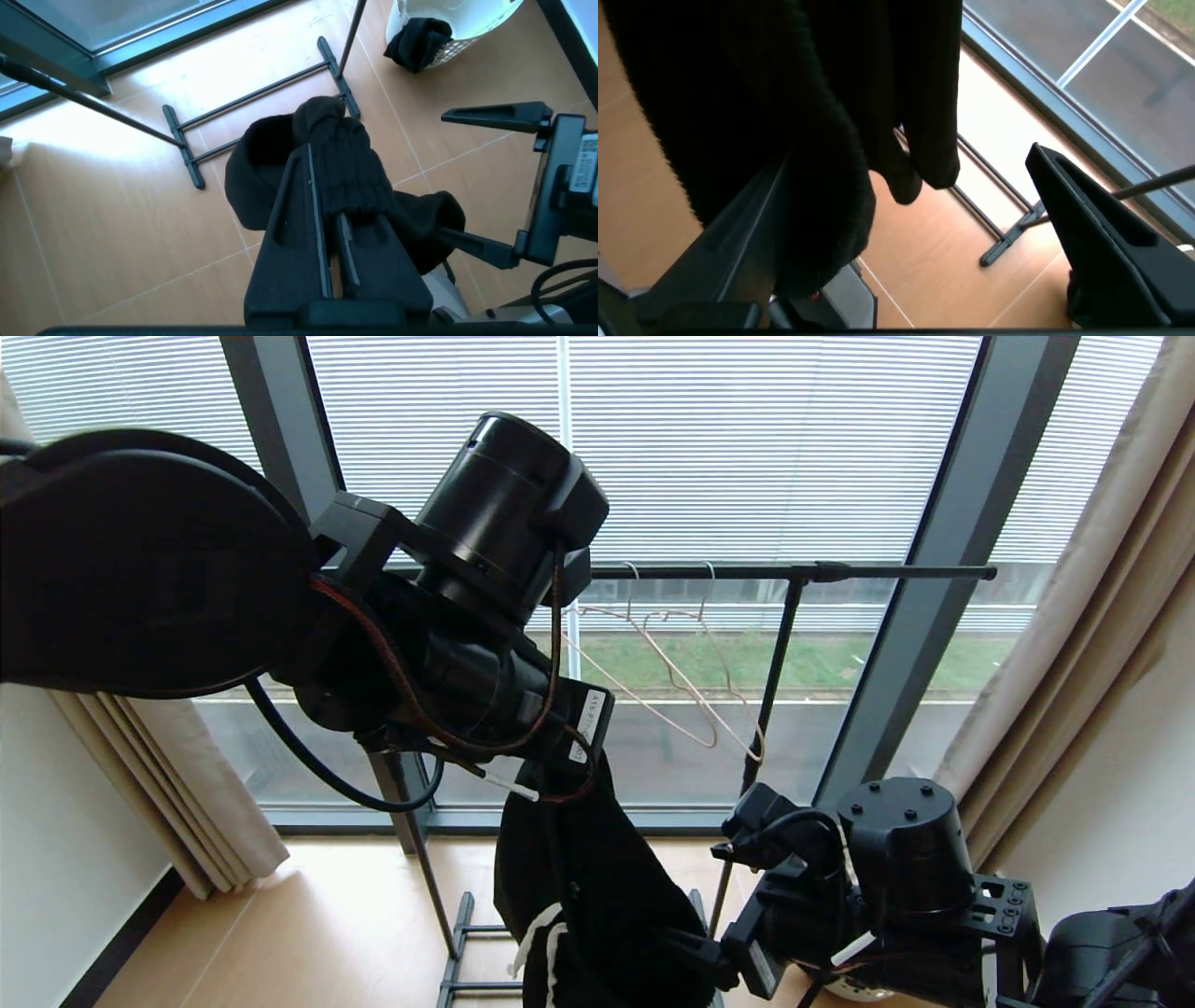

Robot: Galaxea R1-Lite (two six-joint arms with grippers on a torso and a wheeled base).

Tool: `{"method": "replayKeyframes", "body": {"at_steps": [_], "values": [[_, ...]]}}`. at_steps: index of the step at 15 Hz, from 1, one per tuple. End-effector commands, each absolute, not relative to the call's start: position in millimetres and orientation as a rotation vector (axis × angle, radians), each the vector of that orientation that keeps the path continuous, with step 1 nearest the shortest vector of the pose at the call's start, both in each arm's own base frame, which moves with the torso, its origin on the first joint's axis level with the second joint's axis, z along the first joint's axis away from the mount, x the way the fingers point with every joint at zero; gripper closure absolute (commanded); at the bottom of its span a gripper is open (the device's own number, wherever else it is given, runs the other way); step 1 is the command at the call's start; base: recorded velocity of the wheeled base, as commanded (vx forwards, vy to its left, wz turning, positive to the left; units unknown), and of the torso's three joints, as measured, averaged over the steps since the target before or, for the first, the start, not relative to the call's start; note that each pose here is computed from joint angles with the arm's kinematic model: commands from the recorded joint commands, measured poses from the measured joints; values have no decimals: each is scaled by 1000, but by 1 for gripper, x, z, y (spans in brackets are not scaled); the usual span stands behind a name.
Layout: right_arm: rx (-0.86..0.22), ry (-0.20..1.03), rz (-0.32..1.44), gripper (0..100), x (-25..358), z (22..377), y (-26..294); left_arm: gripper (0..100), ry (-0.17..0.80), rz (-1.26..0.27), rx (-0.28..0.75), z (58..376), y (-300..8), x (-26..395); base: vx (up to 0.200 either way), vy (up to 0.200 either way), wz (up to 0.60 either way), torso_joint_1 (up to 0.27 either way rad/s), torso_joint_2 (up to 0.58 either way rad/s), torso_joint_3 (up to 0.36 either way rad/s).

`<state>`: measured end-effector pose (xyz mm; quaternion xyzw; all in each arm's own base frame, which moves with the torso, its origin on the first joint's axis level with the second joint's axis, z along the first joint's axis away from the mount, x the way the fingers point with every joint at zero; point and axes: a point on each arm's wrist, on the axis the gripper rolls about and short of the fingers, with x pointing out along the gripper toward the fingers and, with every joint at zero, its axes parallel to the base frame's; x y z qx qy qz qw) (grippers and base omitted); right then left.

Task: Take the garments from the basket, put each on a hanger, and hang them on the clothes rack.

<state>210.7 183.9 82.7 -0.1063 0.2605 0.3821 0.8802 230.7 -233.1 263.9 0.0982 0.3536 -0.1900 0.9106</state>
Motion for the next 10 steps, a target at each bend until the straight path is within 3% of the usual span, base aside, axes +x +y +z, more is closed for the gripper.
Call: {"method": "replayKeyframes", "body": {"at_steps": [1,7,8,10], "values": [[-231,573,796,0,213,74,186,100,732,-392,204,263,-233,231,0,0,0,0,0,0],[-158,570,778,0,220,65,193,100,729,-399,205,264,-235,229,0,0,0,0,0,0],[-158,574,779,100,220,63,195,100,726,-400,203,265,-235,229,0,0,0,0,0,0],[-159,575,779,100,220,62,195,100,731,-399,208,263,-235,228,0,0,0,0,0,0]]}}
